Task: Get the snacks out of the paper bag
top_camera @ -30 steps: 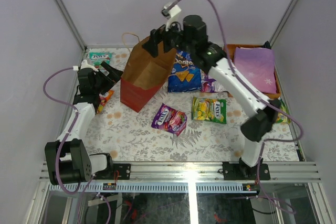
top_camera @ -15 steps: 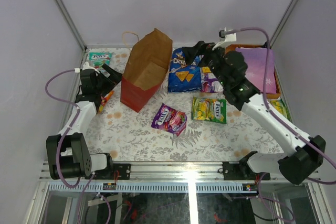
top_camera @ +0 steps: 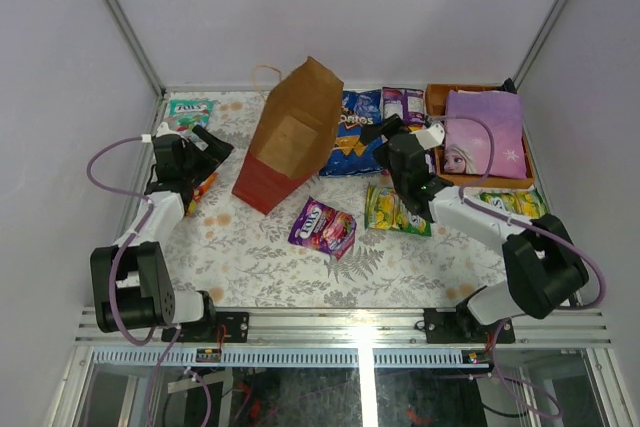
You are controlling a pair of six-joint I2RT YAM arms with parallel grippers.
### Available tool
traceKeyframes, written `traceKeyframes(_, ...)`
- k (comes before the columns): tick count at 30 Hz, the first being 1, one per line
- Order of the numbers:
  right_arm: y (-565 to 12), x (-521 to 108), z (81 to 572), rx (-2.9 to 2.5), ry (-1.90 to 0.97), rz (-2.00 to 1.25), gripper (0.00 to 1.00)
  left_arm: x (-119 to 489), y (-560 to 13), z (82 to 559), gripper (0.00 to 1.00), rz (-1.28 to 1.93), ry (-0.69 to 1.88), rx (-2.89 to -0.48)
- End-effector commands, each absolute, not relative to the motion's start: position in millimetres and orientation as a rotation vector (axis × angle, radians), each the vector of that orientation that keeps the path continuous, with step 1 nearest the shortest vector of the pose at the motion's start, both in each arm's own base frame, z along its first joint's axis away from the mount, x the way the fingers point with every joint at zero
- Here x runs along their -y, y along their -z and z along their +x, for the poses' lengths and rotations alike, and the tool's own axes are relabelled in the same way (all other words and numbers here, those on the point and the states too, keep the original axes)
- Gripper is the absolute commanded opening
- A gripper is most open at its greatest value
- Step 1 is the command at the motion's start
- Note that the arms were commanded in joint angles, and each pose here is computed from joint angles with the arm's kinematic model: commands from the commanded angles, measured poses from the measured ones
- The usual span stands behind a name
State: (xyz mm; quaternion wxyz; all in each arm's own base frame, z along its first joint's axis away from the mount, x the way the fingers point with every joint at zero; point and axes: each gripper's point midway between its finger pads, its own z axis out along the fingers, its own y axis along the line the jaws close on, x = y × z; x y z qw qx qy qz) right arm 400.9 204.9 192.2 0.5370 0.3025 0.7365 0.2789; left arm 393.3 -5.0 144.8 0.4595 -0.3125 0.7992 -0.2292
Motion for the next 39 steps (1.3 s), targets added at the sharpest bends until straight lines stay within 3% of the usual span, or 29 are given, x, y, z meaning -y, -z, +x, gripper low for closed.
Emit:
traceKeyframes(1,-202,-223,428,-1.659,-0.817,0.932,0.94,3,-145,405,1.00,-0.737,0.580,-1.932)
traceKeyframes(6,-230,-266,444,-1.682,-0.944,0.718,0.96,6,-144,405,1.00,-0.725,0.590,-1.939)
traceKeyframes(12,-313,-303,457,-1.592,-1.092,0.501,0.97,9,-141,407,1.00,-0.721,0.615,-1.944)
traceKeyframes(20,-342,-359,482,-1.597,-1.266,0.329,0.97,19,-144,408,1.00,-0.716,0.697,-1.923)
traceKeyframes(25,-417,-373,475,-1.467,-1.289,0.092,0.98,18,-145,406,1.00,-0.709,0.691,-1.926)
traceKeyframes(31,-481,-328,462,-1.332,-1.036,0.021,0.99,15,-145,404,1.00,-0.700,0.657,-1.933)
traceKeyframes(35,-474,-275,448,-1.275,-0.970,0.084,1.00,13,-147,403,1.00,-0.696,0.637,-1.928)
traceKeyframes(39,-432,-221,439,-1.269,-0.971,0.250,0.99,12,-148,404,1.00,-0.693,0.633,-1.927)
